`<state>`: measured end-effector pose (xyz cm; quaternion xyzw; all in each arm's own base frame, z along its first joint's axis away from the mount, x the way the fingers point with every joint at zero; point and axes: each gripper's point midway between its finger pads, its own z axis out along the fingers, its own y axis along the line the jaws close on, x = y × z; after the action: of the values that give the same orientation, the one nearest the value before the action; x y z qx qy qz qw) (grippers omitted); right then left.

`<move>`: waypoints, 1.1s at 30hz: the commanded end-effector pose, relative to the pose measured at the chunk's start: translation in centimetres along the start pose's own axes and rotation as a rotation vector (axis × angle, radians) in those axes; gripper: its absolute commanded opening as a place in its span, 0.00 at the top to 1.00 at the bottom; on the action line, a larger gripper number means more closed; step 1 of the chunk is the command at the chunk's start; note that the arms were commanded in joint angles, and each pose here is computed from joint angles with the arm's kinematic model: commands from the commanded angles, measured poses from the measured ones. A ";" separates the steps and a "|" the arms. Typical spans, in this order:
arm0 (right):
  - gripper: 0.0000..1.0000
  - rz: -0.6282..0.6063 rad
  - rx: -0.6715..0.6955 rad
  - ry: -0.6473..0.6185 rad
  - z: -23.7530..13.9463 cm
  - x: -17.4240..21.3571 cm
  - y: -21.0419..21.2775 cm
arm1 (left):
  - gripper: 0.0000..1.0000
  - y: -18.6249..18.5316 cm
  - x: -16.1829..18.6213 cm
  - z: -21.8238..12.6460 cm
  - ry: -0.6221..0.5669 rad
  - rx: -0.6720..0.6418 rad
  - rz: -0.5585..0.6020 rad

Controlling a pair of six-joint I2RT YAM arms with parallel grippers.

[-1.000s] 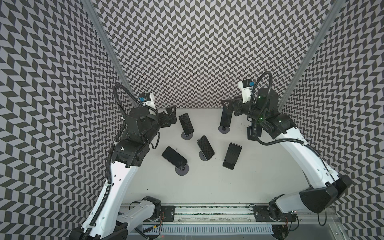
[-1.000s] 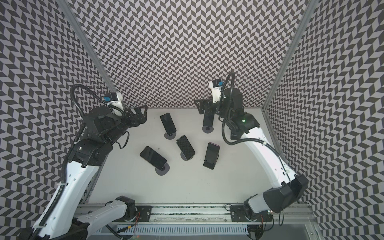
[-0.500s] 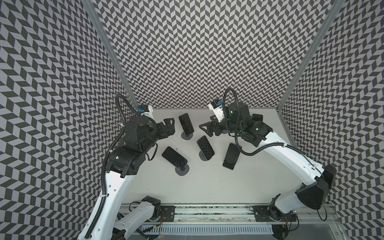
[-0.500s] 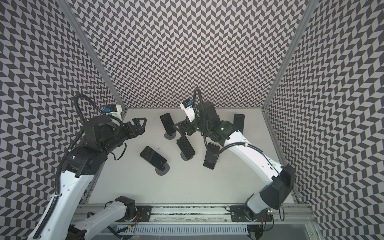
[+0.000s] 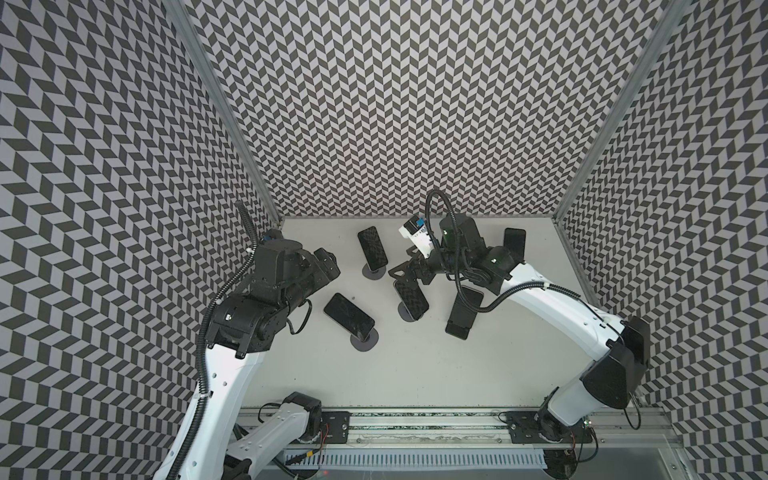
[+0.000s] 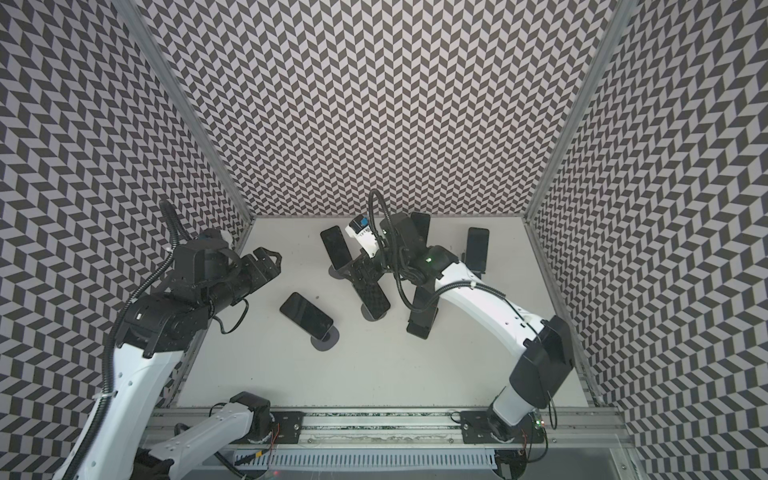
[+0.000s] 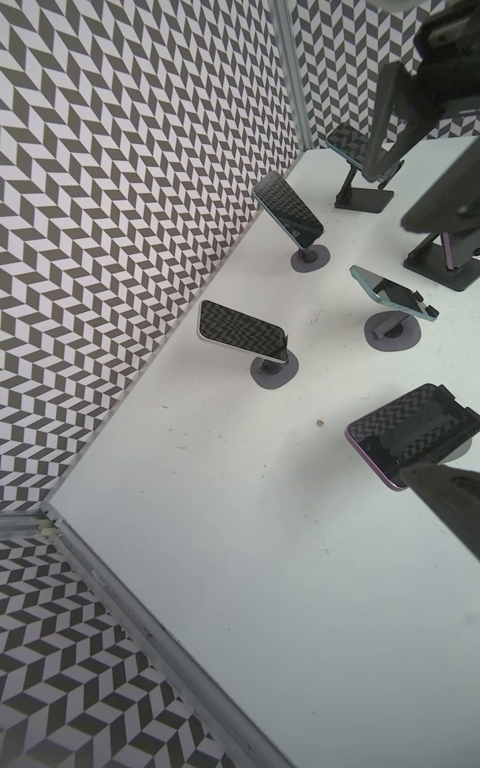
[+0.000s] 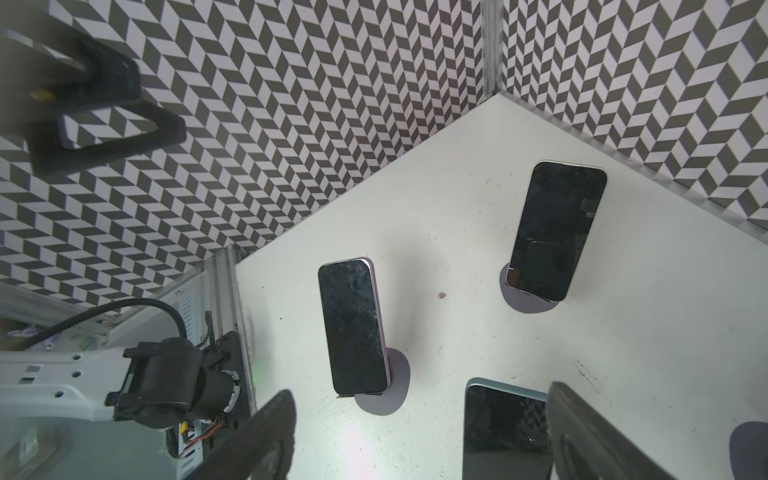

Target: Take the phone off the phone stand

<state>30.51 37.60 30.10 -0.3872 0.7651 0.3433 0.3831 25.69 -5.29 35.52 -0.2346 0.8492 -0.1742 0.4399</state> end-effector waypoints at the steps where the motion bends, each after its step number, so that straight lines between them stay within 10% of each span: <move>1: 0.09 -0.072 -0.026 -0.042 0.6 -1.6 1.7 | 0.12 1.6 0.3 -0.3 -0.006 -0.071 0.033; 33: 0.12 -0.154 -0.109 0.157 7.9 5.4 7.9 | 0.07 7.8 2.0 -0.5 0.065 -0.265 0.110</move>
<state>24.19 44.80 23.94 -0.4742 0.7539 0.3241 0.3189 22.99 0.41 31.48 -0.2309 0.8883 -0.0307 0.3958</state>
